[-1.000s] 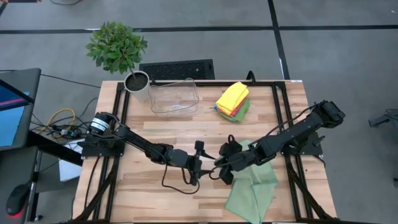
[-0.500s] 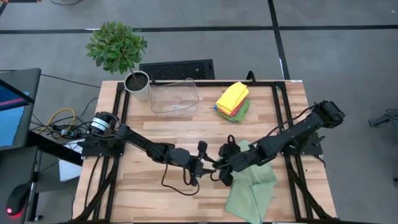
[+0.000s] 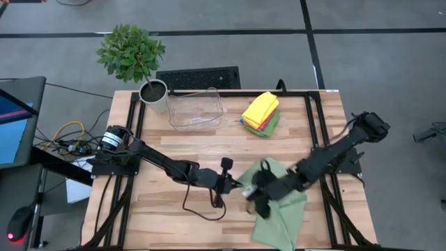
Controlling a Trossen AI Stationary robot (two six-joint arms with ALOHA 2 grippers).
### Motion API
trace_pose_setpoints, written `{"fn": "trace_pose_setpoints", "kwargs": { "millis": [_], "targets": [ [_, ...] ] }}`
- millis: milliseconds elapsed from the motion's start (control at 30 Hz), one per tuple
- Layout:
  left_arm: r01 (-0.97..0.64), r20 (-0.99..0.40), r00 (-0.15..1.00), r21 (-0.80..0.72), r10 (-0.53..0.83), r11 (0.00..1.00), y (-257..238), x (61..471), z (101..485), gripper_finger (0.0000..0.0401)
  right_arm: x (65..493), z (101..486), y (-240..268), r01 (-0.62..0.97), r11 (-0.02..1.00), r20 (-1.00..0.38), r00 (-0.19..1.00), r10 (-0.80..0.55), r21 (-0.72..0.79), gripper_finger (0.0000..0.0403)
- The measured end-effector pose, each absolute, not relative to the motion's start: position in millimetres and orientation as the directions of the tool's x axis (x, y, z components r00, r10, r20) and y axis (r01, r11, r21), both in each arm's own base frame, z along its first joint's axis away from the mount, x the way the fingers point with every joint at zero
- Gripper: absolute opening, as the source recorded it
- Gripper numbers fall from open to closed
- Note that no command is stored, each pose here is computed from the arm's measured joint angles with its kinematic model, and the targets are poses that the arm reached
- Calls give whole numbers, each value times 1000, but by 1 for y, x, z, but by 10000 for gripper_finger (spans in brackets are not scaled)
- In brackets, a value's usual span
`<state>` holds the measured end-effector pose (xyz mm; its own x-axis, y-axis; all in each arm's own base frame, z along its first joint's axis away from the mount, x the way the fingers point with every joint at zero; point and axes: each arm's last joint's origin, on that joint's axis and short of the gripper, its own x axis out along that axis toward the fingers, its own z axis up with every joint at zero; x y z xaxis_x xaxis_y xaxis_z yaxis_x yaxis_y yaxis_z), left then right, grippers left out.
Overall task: Fold microfiber towels
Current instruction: Fold the light green microfiber cloth
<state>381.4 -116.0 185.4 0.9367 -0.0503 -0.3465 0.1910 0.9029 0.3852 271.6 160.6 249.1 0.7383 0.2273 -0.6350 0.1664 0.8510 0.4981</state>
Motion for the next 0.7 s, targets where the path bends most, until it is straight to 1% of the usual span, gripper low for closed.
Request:
{"fn": "trace_pose_setpoints", "kwargs": {
  "millis": [100,200,300,400,533,633,700],
  "targets": [
    [142,-390,921,360,10,922,-113,380,180,2,256,251,179,188,805,-647,707,287,563,42],
    [74,-392,918,319,61,945,-111,379,179,1,242,243,197,277,754,-686,664,298,595,43],
    [43,-400,914,263,68,964,-111,379,178,1,233,227,212,373,710,-743,591,314,597,43],
    [29,-413,908,232,71,972,-112,378,177,1,230,216,227,416,694,-775,536,336,588,40],
    [-16,-432,897,193,100,981,-111,377,175,0,241,213,244,413,732,-819,458,347,541,26],
    [-38,-434,896,145,98,989,-111,377,175,0,252,219,255,351,827,-873,385,300,439,16],
    [-41,-433,896,139,98,989,-111,376,177,0,257,224,261,325,883,-915,332,230,340,14]
  ]
}}
